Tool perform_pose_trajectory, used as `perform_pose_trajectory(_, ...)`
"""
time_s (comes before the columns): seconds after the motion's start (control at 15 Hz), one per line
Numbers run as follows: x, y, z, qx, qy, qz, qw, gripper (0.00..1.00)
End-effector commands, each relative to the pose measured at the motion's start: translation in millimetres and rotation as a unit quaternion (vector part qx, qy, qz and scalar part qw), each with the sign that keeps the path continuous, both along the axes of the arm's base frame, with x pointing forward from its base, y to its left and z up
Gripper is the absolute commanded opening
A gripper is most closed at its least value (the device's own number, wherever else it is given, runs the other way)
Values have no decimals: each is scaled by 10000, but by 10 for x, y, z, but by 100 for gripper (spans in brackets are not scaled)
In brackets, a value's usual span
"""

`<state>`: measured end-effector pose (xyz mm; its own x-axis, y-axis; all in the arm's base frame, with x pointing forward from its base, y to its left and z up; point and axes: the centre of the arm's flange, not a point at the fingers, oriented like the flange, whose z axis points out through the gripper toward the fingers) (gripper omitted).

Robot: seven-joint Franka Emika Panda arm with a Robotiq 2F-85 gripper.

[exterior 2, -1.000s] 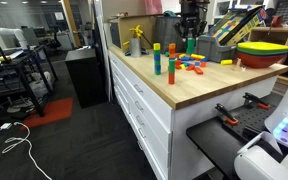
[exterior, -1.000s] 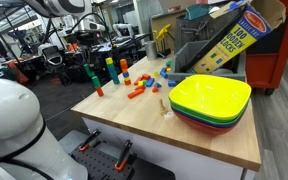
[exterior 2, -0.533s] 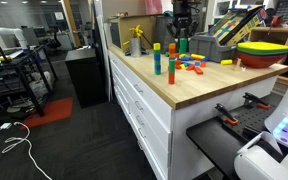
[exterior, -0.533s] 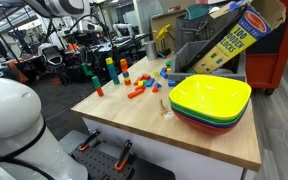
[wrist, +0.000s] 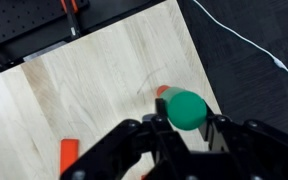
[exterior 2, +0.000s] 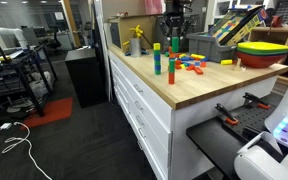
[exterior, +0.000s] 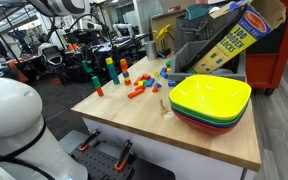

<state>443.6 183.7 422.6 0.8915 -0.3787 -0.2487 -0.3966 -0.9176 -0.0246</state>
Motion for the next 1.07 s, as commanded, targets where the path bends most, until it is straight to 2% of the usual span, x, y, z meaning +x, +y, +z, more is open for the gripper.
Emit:
perform_pose_trajectory(0.0, 183, 79, 24, -56, -73, -129, 9999, 8)
perform_pose_trajectory(0.47, 327, 102, -25, -29, -103, -124, 9999, 8)
perform_pose_trajectory(1.0, 390, -20, -153, -257, -79, -90, 9996, 8)
